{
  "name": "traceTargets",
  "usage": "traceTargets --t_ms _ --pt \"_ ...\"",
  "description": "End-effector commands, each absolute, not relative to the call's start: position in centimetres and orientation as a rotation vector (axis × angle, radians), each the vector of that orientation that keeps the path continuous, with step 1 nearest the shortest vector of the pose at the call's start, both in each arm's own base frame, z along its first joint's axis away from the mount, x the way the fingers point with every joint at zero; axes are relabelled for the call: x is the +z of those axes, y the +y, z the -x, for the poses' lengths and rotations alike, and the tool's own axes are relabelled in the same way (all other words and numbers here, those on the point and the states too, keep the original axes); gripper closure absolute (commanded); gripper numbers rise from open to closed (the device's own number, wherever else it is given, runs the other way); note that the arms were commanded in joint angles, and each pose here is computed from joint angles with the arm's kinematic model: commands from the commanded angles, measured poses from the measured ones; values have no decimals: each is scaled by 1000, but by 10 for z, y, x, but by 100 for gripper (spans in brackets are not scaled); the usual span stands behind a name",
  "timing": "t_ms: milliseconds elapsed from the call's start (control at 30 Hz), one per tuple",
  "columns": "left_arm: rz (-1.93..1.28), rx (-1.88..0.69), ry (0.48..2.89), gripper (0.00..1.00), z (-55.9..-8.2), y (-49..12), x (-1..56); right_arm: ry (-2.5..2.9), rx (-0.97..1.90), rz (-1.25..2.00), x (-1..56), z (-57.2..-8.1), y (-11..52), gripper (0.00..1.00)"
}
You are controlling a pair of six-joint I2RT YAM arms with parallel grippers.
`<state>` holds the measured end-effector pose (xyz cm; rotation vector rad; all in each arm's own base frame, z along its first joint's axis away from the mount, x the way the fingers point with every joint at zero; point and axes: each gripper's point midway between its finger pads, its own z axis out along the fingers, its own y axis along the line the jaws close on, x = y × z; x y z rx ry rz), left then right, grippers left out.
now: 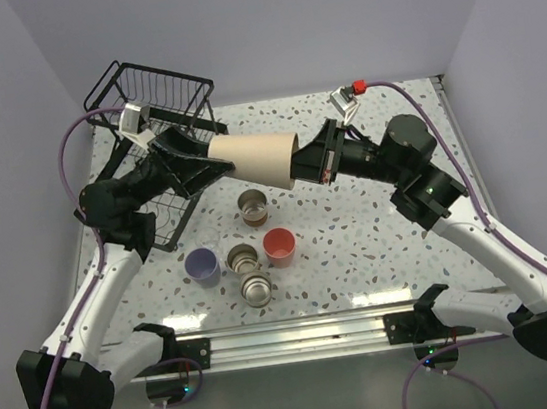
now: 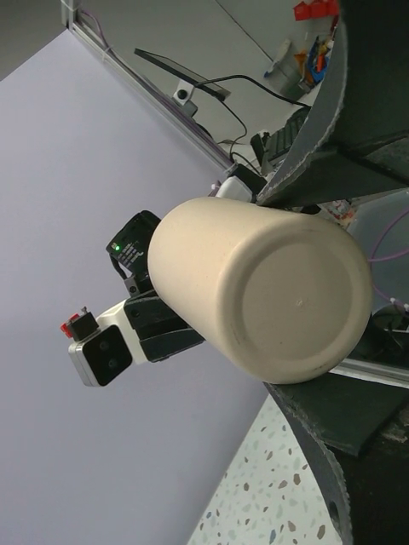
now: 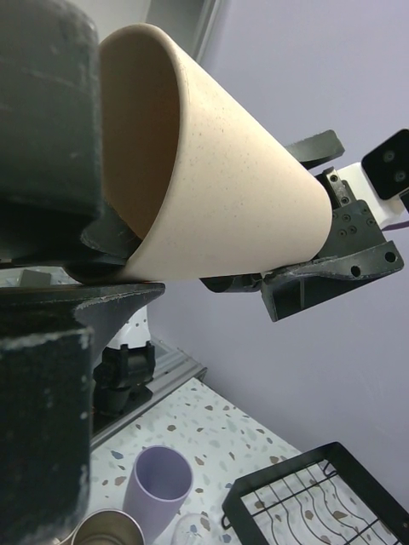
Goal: Load the cups into the dish rack
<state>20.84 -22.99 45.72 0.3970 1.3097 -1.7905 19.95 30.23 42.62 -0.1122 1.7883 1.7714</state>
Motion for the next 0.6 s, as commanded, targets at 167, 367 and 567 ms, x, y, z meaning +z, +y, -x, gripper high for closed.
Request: traceTargets --t_ms 167,367,567 --pt "-331 -1756 1325 100 -218 -229 453 1754 1813 274 437 -175 304 89" --pt "-306 -1677 1357 100 -221 -226 448 1781 1719 292 433 -174 296 38" --pt "-282 -1575 1413 100 -229 -223 440 1817 1591 320 428 -170 283 25"
